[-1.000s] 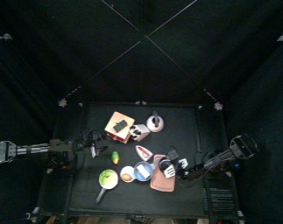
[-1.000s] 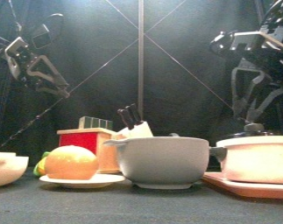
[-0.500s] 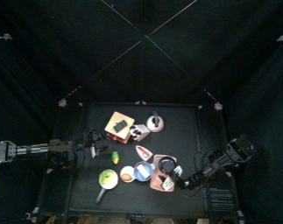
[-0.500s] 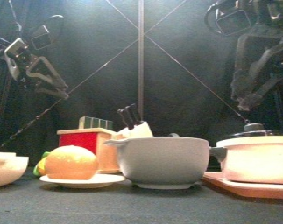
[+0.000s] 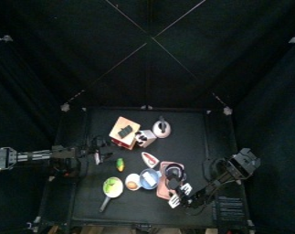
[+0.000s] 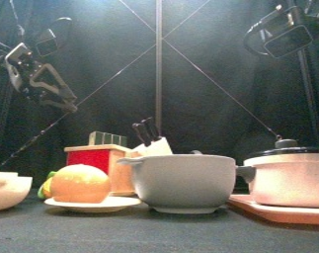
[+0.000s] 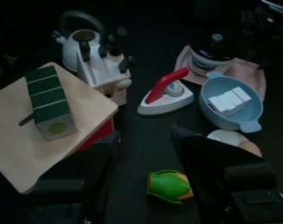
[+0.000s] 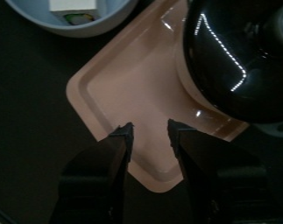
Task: Push plate back
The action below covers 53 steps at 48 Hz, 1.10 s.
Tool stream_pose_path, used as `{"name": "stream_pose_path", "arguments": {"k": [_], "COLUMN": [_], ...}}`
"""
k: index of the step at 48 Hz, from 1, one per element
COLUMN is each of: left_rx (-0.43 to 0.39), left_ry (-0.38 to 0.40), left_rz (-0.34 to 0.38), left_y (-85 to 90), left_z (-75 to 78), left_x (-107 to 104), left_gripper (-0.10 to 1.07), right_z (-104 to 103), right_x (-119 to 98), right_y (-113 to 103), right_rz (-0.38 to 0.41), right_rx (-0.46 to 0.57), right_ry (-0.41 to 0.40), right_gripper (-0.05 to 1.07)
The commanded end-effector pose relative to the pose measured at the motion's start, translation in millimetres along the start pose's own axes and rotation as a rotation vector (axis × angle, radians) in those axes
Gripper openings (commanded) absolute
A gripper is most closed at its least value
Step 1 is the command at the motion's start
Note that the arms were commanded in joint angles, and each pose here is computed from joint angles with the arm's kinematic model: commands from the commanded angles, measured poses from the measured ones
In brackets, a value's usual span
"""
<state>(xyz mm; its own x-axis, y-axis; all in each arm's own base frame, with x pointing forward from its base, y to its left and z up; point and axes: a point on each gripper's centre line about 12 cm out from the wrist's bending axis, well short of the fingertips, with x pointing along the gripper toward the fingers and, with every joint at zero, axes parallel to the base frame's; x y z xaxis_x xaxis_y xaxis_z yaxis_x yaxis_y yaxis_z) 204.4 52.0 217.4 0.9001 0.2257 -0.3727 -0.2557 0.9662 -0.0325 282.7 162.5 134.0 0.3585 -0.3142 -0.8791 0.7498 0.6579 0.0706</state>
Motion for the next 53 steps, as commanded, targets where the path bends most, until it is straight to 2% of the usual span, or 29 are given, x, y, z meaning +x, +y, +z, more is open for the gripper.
{"name": "stream_pose_path", "arguments": {"k": [1, 12, 21, 36, 53], "left_rx": [-0.001, -0.001, -0.002, -0.002, -0.002], "left_ry": [-0.015, -0.015, -0.014, -0.015, -0.014], "left_rz": [-0.002, -0.002, 0.0, 0.0, 0.0], "left_y": [-0.3, -0.3, 0.0, 0.0, 0.0], "left_z": [5.9, 5.5, 5.2, 5.5, 5.2], "left_x": [0, 0, 0, 0, 0], "left_gripper": [0.87, 0.87, 0.87, 0.87, 0.87], "right_z": [1, -11, -13, -3, 5], "right_x": [-5, 5, 12, 28, 37], "right_y": [0, -19, -29, -49, -62], "right_rz": [0.005, -0.07, -0.105, -0.17, -0.216], "right_rx": [0.017, 0.055, 0.061, 0.1, 0.13], "right_ry": [0.007, 0.069, 0.078, 0.081, 0.08], "right_gripper": [0.66, 0.55, 0.54, 0.54, 0.54]}}
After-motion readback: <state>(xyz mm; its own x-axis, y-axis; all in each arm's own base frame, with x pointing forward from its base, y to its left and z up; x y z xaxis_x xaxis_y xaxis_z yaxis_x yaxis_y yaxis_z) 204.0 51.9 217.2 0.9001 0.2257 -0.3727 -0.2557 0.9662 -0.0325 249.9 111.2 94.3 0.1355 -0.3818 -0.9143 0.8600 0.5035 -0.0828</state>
